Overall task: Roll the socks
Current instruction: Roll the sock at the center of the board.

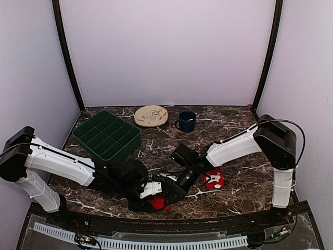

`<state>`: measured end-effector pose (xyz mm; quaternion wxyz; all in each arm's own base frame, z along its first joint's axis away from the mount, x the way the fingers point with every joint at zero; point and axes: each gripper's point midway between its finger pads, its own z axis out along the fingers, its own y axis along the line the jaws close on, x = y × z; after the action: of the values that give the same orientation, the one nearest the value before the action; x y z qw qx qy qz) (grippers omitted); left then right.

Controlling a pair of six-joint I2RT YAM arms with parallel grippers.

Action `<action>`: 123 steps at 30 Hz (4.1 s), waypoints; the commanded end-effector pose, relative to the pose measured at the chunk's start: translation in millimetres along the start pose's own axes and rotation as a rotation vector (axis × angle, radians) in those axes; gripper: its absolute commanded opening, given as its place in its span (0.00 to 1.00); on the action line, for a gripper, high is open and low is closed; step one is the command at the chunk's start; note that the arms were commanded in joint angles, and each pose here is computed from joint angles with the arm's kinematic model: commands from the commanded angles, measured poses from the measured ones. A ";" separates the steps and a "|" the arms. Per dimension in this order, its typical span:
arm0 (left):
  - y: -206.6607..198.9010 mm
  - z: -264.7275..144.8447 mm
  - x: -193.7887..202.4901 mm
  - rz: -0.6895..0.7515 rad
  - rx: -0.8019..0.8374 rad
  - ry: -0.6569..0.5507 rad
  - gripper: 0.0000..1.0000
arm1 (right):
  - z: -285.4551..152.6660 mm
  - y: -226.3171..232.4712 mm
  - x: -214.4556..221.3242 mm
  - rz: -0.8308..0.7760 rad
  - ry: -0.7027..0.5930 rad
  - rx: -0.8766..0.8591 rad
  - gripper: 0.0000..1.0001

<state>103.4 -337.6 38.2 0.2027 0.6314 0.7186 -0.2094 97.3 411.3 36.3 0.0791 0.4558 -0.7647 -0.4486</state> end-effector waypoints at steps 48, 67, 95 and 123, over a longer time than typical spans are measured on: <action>28.7 32.4 -35.2 0.070 0.104 0.034 0.06 | -31.4 -32.4 -2.7 0.121 -0.163 0.054 0.31; 42.1 36.6 -45.6 0.070 0.200 -0.001 0.06 | -95.5 -67.3 1.0 0.227 -0.433 0.279 0.44; 32.6 20.0 -30.6 -0.383 0.674 0.030 0.07 | -101.8 -13.2 6.9 -0.273 -0.480 0.625 0.46; 26.3 22.4 -22.5 -0.446 0.795 0.046 0.09 | -31.9 -5.7 -17.2 -0.541 -0.249 0.622 0.50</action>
<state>135.1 -366.7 28.0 -0.1142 0.4926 0.7116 -0.4877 128.2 388.6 47.3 -0.2630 0.5696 -0.7396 -0.2437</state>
